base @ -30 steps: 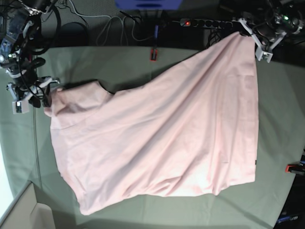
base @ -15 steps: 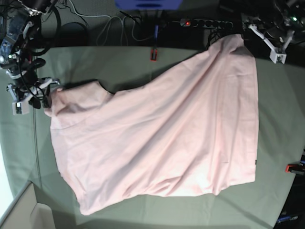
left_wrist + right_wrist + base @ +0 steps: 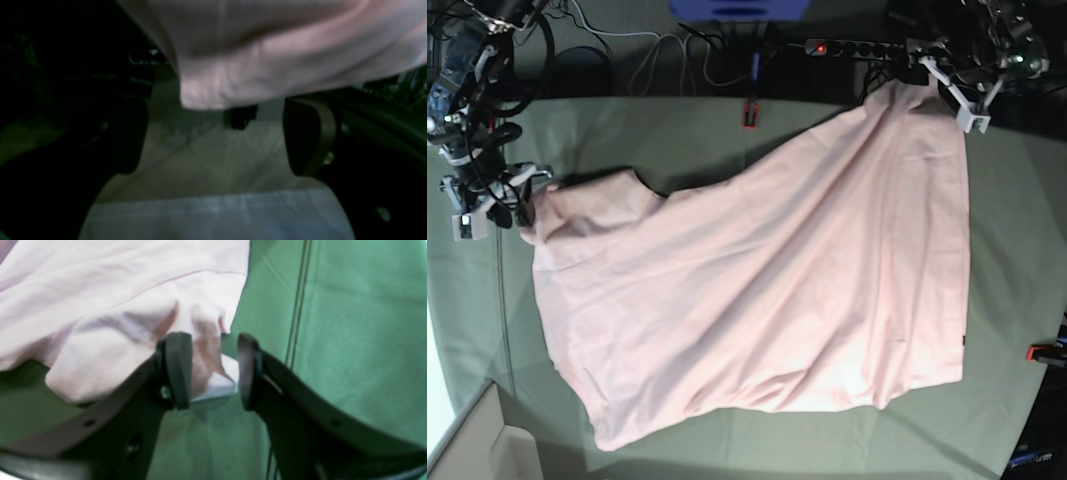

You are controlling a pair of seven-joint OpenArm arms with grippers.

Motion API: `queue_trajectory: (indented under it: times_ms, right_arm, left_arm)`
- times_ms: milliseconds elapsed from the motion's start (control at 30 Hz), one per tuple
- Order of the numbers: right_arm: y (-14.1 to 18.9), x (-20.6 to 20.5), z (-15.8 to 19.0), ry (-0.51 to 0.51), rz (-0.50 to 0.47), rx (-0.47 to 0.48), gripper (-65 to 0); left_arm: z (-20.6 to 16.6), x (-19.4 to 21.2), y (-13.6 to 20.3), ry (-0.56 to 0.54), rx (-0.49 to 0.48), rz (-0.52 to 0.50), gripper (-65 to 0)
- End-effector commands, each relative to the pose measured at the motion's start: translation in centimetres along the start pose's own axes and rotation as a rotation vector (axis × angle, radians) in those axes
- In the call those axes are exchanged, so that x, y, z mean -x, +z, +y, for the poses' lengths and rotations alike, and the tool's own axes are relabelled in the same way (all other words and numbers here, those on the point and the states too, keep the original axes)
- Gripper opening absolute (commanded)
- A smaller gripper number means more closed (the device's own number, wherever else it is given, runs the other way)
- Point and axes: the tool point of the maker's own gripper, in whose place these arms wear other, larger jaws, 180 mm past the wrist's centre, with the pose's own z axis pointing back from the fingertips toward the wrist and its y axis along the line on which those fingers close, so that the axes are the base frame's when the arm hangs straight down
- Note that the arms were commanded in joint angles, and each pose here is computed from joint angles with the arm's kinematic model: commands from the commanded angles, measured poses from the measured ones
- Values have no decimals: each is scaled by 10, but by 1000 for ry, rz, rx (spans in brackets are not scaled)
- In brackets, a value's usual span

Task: Layout the t-shirt on the table in an organized manner, then fold the t-shirt properly
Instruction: 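Hold the stretched t-shirt with both grippers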

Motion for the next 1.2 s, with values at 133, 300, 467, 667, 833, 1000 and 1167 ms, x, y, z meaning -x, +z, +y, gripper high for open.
queue_trajectory:
  times_ms: [133,300,467,667,833,1000,1167]
  right_arm:
    - [2,-18,-5,6,-57,10,-413]
    - [1,-18,-4,7,-57,7,-413]
    - [1,-18,-4,7,-59,7,-413]
    - [1,-18,-4,7,-59,7,-413]
    - [1,-18,-5,8,-59,9,-413]
    - [1,-19,-5,8,-59,8,-413]
    - [0,-25,-6,8,-73,10,-413]
  left_arm:
    - [10,-5,1,-4,-9,-3,-26]
    - [18,-8,4,-5,-20,-5,-26]
    - [17,-21,3,-13,-19,-28,-26]
    - [16,-29,3,-18,-18,-43,-28]
    - [17,-30,3,-20,-21,-43,-62]
    - [16,-31,3,-22,-20,-44,-392]
    - [17,-30,3,-20,-21,-41,-650]
